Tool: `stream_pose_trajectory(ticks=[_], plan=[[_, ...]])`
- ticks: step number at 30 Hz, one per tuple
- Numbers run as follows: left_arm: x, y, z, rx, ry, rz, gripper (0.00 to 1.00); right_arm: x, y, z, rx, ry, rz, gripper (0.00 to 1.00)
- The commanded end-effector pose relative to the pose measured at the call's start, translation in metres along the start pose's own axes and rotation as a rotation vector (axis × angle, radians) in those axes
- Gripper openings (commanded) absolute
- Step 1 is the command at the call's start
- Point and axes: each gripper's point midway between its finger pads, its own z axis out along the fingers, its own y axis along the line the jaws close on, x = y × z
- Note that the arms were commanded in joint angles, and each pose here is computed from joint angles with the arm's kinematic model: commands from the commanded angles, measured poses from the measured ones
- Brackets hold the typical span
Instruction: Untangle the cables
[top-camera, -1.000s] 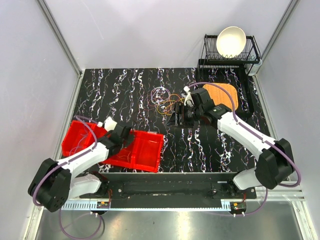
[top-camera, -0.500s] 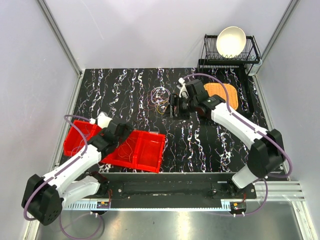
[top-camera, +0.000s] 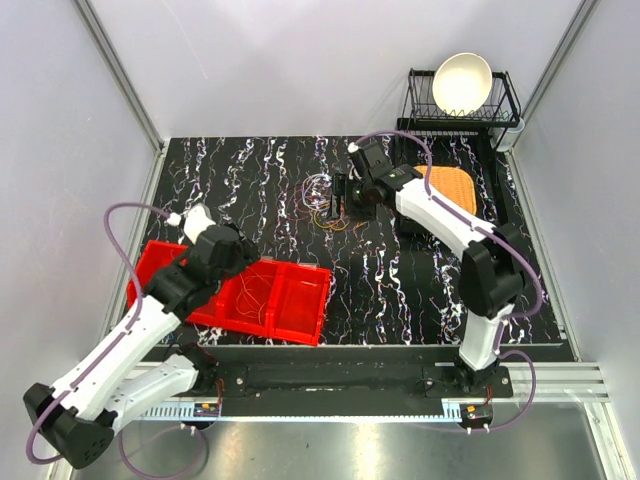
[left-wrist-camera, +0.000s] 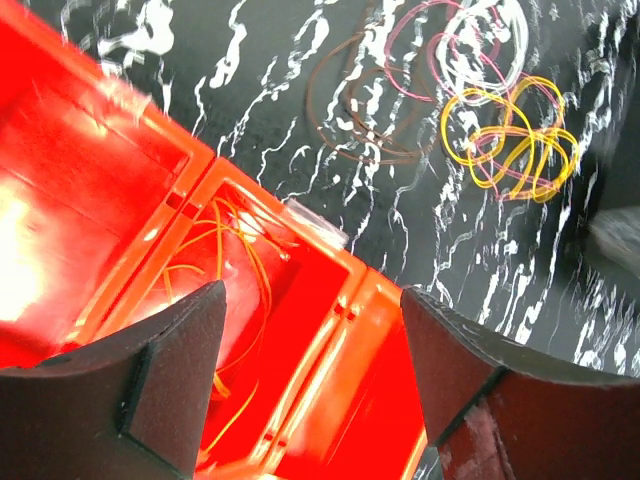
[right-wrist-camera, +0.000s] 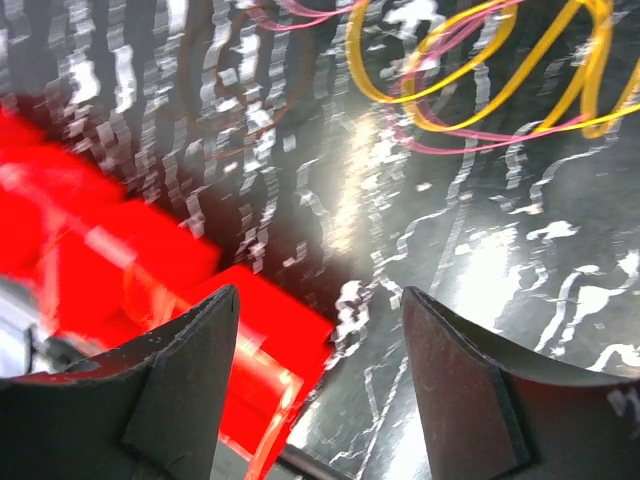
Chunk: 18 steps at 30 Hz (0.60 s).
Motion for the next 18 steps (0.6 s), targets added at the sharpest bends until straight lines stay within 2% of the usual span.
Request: stream_pose_trajectory(ticks=[1, 6, 9, 13, 18], plan=[[-0.017, 0.000, -0.034, 0.025, 0.033, 0.242, 0.74, -0.020, -0.031, 0.009, 0.120, -0.025, 0.045, 0.71], [-0.028, 0.003, -0.054, 0.051, 0.033, 0.360, 0.75, -0.021, -0.045, 0.033, 0.148, -0.028, 0.197, 0.68], [-0.025, 0.001, -0.055, 0.095, 0.032, 0.411, 0.75, -0.020, -0.051, 0.048, 0.136, -0.040, 0.287, 0.69], [-0.012, 0.018, -0.039, 0.079, 0.026, 0.508, 0.75, -0.025, -0.056, 0.066, 0.135, -0.053, 0.359, 0.68], [-0.014, 0.016, -0.043, 0.118, -0.002, 0.499, 0.74, -0.026, -0.059, 0.091, 0.127, -0.029, 0.409, 0.68]])
